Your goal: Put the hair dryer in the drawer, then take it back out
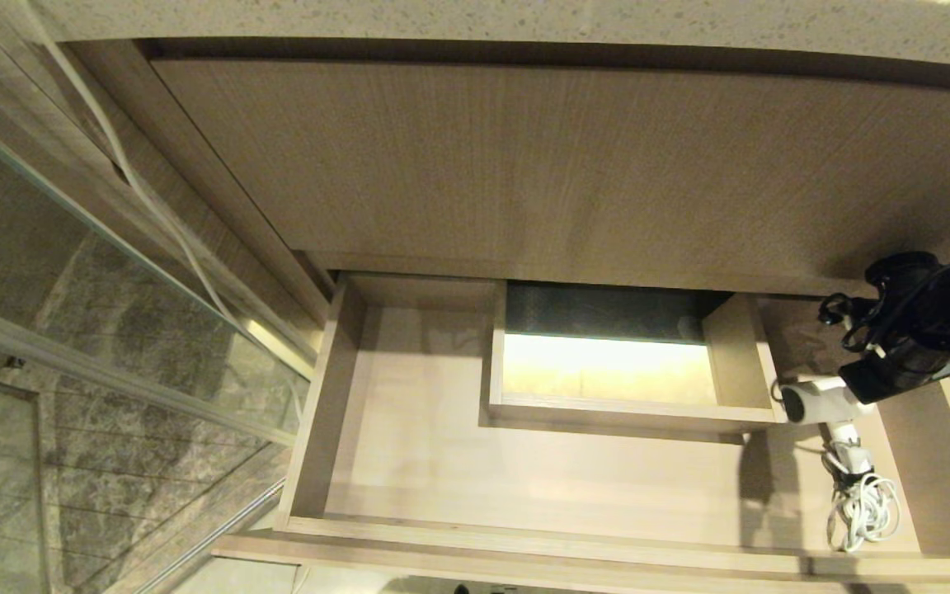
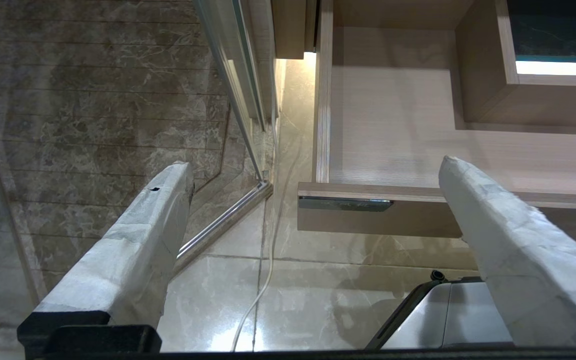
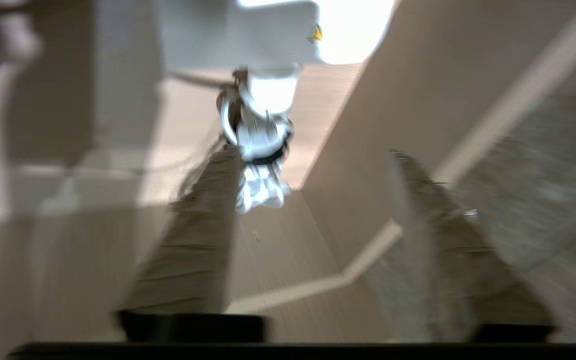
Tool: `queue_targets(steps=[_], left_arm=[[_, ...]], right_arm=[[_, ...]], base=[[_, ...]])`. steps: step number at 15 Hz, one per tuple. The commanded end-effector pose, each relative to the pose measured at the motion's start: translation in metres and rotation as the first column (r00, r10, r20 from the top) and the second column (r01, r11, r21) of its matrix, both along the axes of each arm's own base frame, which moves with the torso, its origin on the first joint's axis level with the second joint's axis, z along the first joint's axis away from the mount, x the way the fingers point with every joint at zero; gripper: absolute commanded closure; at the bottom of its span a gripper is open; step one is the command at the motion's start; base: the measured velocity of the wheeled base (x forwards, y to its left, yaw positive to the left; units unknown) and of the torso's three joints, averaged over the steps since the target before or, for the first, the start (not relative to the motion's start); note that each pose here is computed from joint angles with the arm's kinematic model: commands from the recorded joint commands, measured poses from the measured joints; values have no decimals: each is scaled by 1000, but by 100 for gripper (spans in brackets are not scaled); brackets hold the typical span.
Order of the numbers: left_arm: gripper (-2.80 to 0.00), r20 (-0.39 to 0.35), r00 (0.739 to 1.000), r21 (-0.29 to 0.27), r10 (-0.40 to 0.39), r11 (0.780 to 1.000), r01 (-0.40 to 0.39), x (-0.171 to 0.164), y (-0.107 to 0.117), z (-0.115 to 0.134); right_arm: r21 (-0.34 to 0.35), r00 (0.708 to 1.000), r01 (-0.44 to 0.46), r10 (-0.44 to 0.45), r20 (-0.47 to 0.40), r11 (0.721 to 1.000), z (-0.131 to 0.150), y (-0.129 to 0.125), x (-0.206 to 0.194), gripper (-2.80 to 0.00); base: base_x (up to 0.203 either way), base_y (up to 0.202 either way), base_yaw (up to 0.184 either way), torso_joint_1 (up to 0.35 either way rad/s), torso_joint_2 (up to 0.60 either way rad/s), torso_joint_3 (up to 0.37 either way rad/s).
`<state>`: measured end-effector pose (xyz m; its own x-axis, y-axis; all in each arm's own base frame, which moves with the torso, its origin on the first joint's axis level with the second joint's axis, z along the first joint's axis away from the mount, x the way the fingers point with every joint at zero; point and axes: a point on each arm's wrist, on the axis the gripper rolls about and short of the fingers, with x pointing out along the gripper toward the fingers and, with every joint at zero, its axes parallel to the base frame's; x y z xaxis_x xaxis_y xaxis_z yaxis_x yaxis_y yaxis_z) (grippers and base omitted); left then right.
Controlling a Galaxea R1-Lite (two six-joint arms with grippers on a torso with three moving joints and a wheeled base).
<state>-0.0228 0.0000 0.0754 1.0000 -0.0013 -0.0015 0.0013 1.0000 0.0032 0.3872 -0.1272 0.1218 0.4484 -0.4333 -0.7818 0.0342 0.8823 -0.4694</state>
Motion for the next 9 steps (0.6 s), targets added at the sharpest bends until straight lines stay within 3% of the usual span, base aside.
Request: queue_targets(steps=[1,6,9], left_arm=[[-280,0,1000,0,0,1000,0,0,0,0],[-280,0,1000,0,0,1000,0,0,0,0],[-280,-1,1000,0,0,1000,0,0,0,0]], right_arm=[[-39,995,-19,23,95,999,54,11,-33,0],[-94,991,-52,63,117,994,112,39,-138,0],[-105,992,-38,51,116,994,117,56,-202,0]], base=[[0,0,0,0,0,0],[0,0,0,0,0,0],[0,0,0,0,0,0]])
